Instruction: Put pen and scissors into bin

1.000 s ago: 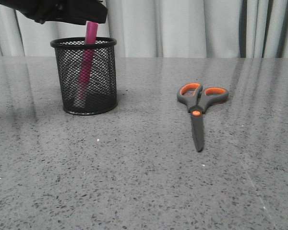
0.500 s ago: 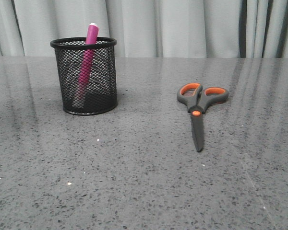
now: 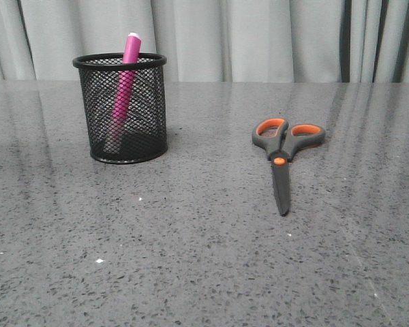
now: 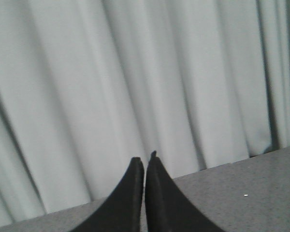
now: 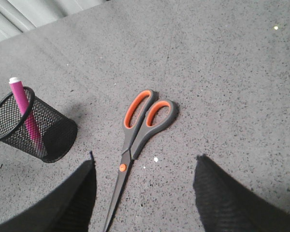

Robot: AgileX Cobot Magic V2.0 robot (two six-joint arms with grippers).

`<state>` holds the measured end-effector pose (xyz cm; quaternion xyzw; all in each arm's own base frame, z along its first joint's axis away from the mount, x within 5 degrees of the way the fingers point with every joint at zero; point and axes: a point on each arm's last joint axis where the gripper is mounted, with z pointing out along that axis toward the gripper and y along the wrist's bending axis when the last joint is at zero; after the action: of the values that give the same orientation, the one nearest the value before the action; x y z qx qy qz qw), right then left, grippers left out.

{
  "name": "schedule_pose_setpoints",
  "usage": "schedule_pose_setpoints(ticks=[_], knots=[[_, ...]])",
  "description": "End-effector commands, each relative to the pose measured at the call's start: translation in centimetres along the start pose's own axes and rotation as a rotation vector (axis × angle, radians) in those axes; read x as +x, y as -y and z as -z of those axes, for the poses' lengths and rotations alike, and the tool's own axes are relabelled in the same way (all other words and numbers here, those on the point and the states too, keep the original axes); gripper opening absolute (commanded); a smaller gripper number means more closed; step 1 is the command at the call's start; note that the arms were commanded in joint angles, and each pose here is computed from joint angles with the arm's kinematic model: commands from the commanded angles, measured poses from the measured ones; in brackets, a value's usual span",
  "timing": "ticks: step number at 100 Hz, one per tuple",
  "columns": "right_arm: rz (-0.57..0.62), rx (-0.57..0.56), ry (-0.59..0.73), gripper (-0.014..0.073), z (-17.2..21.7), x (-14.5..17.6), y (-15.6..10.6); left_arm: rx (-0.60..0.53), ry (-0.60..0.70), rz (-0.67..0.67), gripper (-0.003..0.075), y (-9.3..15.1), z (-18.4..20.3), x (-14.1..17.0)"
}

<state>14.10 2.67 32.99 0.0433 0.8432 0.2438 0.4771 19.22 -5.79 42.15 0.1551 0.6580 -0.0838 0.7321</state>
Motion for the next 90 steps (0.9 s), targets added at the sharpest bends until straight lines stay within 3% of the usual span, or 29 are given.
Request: schedule_pose_setpoints(ticks=[1,27,47,66,90], knots=[[0.0,-0.017,0.099,0.0391,0.4,-1.6,-0.6,-0.093,0.015,0.04,-0.0022,-0.7,1.6,-0.2],[0.043,-0.17,0.221,0.0391,0.7,-2.6,-2.0,-0.121,-0.056,0.055,-0.0022,-0.2,5.2,4.3],[0.09,-0.198,0.224,0.0391,0.8,-2.6,-2.3,-0.128,-0.095,0.088,-0.0022,0.2,7.0,7.1],[0.288,-0.261,0.22,0.0391,1.4,-3.2,-3.5,-0.148,-0.08,0.087,-0.0022,0.2,8.3,7.6],[0.188,-0.33,0.233,0.0391,0.8,-4.1,-3.8,-0.149,-0.074,0.087,-0.0022,0.2,8.4,7.5]])
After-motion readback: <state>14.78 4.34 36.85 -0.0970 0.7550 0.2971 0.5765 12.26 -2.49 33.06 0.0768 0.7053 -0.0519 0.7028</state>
